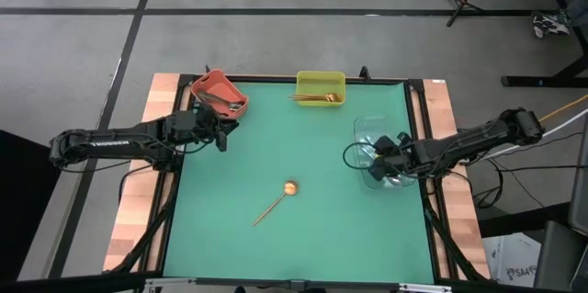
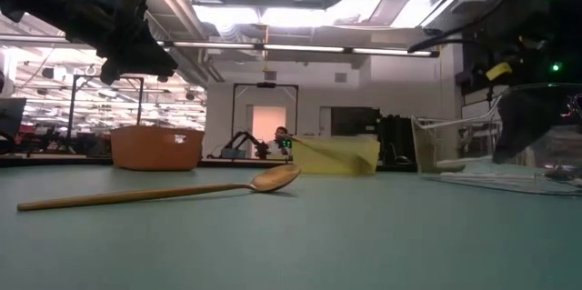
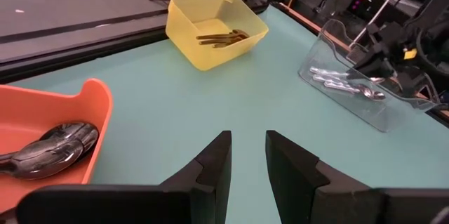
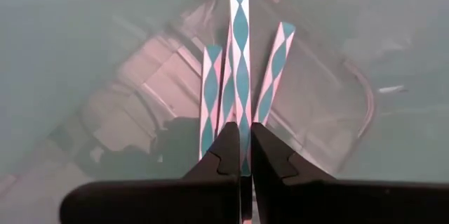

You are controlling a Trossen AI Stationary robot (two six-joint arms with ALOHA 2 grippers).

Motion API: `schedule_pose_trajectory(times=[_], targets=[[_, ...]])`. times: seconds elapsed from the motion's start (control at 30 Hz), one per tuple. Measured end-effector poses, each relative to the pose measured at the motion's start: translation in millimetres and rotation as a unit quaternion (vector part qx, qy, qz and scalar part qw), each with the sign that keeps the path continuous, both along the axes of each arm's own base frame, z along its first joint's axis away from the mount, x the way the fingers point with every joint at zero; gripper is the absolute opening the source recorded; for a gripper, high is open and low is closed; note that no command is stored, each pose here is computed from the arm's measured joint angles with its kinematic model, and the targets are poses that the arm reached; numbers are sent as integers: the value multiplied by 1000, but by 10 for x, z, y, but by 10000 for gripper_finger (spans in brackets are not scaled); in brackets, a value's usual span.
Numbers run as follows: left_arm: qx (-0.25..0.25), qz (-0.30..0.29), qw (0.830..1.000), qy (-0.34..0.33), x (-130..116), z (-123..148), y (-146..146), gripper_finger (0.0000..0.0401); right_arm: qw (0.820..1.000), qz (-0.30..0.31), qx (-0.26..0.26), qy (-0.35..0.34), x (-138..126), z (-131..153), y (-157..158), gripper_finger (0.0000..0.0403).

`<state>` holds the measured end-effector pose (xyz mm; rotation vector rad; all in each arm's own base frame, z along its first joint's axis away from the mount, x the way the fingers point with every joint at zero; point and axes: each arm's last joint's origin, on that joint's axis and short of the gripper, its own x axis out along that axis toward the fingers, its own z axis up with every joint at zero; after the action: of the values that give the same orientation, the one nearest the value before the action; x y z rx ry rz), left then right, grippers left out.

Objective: Sort silverware by color (type)
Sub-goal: Put the white patterned spoon into the transparent bin

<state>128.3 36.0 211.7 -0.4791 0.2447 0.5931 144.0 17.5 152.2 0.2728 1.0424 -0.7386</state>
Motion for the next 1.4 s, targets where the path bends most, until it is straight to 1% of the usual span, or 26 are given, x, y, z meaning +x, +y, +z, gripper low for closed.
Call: schedule_pose_trajectory(times=[0.23,0.4,1.4], targets=[[0,0,1000,0,0,0,0,82,1000,1,5,-4,-48,-139,-8,5],[0,0,1000,0,0,0,0,82,1000,0,2,-2,-70,-179,-14,5],[0,0,1000,0,0,0,0,82,1000,3,5,-6,-63,-183,-11,5]])
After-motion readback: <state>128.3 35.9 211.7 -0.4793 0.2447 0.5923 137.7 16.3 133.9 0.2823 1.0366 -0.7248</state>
